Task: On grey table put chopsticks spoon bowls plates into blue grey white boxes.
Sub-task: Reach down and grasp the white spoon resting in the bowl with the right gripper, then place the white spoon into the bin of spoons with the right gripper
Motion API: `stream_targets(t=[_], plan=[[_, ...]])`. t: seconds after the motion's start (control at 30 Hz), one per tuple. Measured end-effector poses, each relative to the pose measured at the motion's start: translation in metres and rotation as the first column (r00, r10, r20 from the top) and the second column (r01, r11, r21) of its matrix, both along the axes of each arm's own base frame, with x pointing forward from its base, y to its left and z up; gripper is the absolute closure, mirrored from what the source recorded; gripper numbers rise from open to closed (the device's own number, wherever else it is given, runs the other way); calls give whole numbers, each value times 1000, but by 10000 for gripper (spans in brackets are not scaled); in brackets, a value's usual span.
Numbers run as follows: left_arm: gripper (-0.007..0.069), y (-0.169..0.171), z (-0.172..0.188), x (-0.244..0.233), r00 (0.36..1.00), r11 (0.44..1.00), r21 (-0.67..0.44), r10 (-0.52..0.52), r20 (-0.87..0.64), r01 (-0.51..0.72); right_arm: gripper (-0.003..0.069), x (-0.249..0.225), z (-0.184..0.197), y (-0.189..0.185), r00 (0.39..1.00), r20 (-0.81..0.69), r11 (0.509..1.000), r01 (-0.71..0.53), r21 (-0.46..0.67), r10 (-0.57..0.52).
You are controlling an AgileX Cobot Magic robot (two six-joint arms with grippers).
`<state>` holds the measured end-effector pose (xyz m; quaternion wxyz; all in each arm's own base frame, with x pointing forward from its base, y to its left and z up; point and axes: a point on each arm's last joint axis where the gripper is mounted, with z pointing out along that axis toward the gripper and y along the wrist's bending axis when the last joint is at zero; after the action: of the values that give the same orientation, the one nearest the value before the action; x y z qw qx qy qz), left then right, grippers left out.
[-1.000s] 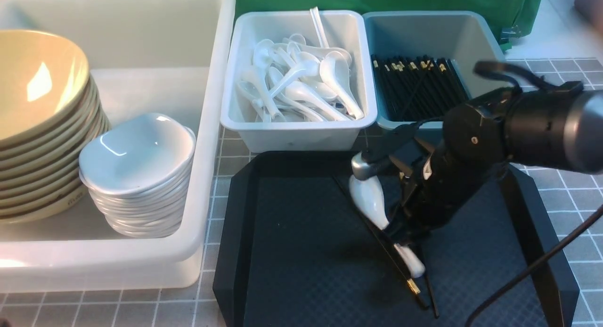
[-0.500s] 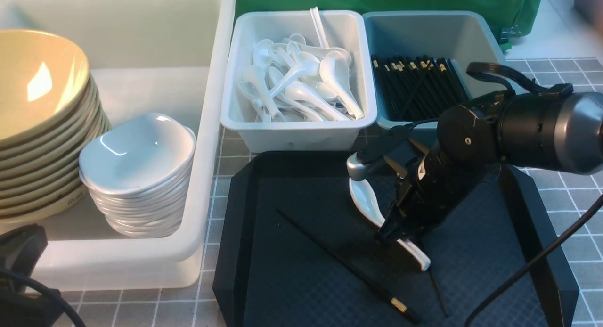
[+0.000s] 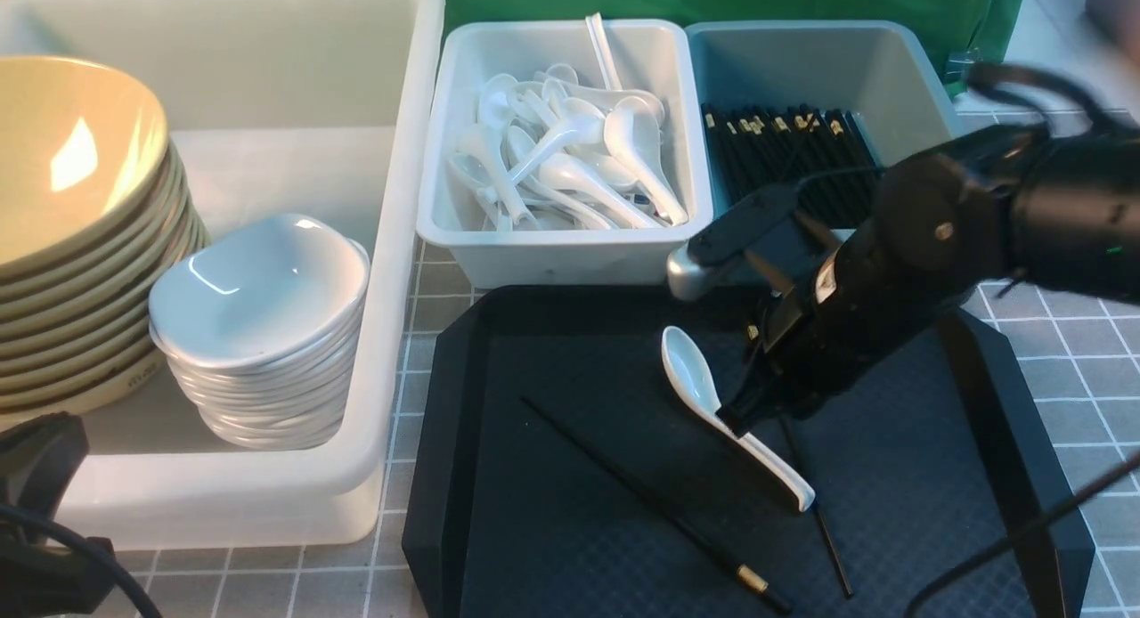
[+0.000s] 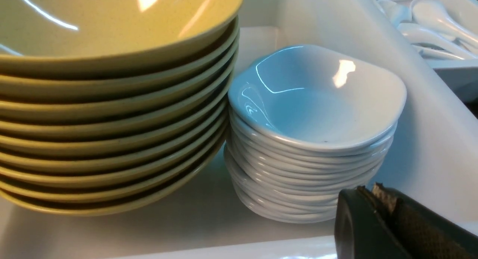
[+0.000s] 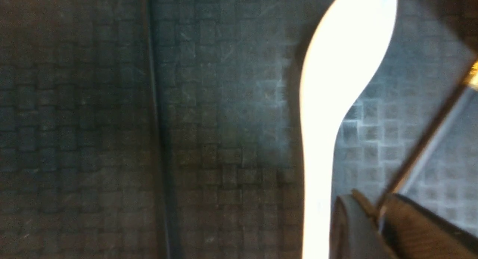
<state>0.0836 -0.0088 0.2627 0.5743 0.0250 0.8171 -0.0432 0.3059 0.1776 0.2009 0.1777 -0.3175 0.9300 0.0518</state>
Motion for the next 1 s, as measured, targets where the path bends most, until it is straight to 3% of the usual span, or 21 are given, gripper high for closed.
stream_targets(t=[0.07,0.17,0.2,0.3,0.33,0.5,0.57,0.63,0.67,0.73,0.87,0.93,1.0], plan=[[634,0,0,0,1000,1000,-1,0,5,0,368,4,-16,3,1000,-21,1000,-2,-13,2],[634,0,1,0,1000,1000,-1,-1,10,1,332,8,-35,5,999,-53,999,-4,-32,2],[634,0,1,0,1000,1000,-1,-1,10,1,338,9,-37,5,998,-58,999,-5,-36,3],[634,0,1,0,1000,1000,-1,-1,10,1,479,7,-36,6,997,-80,999,-17,-31,15],[634,0,1,0,1000,1000,-1,-1,10,1,496,7,-34,7,996,-89,999,-18,-28,15],[634,0,1,0,1000,1000,1,-1,11,1,492,2,-10,7,993,-104,999,-50,-17,48],[634,0,2,1,1000,1000,3,-1,24,1,492,4,32,10,996,9,995,-92,45,91],[634,0,2,1,1000,1000,3,-2,29,1,492,6,49,11,992,76,992,-107,72,102],[634,0,3,1,999,1000,2,-2,34,2,492,14,78,15,970,223,984,-129,124,99],[634,0,3,1,999,1000,2,-2,35,2,492,28,100,22,922,379,974,-152,171,77],[634,0,3,1,999,1000,3,-2,38,2,487,67,112,41,836,549,960,-176,216,29],[634,0,3,1,999,1000,8,-4,38,4,463,86,107,50,830,557,957,-165,237,4],[634,0,3,1,999,1000,20,-9,39,8,382,109,95,57,859,510,956,-118,268,-37]])
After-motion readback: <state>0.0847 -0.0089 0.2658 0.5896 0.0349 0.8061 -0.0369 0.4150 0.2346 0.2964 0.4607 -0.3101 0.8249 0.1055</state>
